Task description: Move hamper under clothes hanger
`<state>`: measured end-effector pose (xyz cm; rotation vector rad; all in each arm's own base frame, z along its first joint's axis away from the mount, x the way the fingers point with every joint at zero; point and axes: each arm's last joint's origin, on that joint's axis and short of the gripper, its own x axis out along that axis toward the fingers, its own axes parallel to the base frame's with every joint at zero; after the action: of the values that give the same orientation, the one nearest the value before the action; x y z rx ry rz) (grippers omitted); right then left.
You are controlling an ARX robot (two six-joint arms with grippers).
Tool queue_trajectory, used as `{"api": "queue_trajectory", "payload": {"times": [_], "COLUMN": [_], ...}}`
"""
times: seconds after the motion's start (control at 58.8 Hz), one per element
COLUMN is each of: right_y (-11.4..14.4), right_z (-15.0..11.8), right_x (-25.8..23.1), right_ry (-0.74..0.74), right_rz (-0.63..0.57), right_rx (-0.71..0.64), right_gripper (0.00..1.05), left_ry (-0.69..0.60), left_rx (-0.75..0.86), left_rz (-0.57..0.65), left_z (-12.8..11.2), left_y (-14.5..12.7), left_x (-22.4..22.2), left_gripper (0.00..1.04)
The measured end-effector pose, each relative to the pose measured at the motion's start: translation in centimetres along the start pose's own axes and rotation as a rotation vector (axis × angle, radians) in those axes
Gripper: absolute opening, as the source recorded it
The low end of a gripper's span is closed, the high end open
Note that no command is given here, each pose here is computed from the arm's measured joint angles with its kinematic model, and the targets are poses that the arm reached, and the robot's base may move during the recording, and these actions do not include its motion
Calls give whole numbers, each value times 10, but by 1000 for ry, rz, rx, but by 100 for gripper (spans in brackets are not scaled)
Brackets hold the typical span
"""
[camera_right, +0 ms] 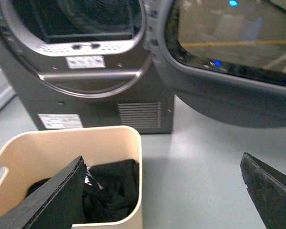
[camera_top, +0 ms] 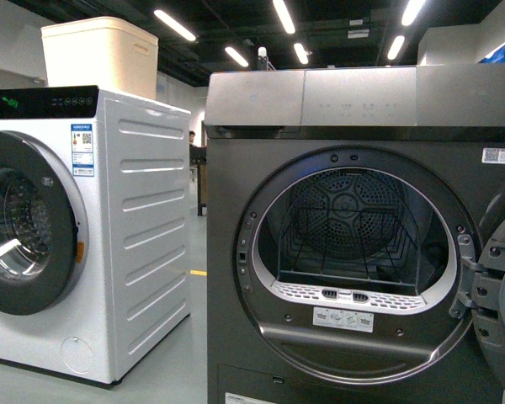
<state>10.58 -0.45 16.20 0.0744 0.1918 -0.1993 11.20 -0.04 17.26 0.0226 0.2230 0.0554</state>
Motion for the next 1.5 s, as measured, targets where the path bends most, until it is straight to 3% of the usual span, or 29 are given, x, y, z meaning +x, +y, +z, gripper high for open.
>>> {"api": "queue_trajectory", "payload": {"times": [0.153, 0.255, 0.442, 0.629, 0.816, 1.021, 1.497], "right_y": [1, 1, -2, -5, -6, 10, 41], "right_z": [17, 30, 11, -8, -36, -62, -90], "right_x": [29, 71, 129, 165, 195, 214, 255], "right_ry": [3, 54, 256, 362, 455, 521, 587], "right_rz": [27, 66, 62, 41, 33, 49, 82], "right_rx": [23, 35, 28, 8, -2, -26, -62], "right_gripper": [97, 97, 97, 97, 97, 97, 97], "left_ry": [-42, 5, 139, 264, 339, 408, 537], "left_rx": [13, -1, 4, -23, -30, -48, 32], "left_rz": [-22, -32, -5, 15, -12, -48, -75], "left_z": [32, 41, 18, -1, -10, -25, -65], "left_y": [1, 1, -1, -2, -25, -49, -98], "left_x": [30, 73, 135, 183, 226, 266, 327], "left_gripper": [98, 98, 98, 98, 98, 98, 98]}}
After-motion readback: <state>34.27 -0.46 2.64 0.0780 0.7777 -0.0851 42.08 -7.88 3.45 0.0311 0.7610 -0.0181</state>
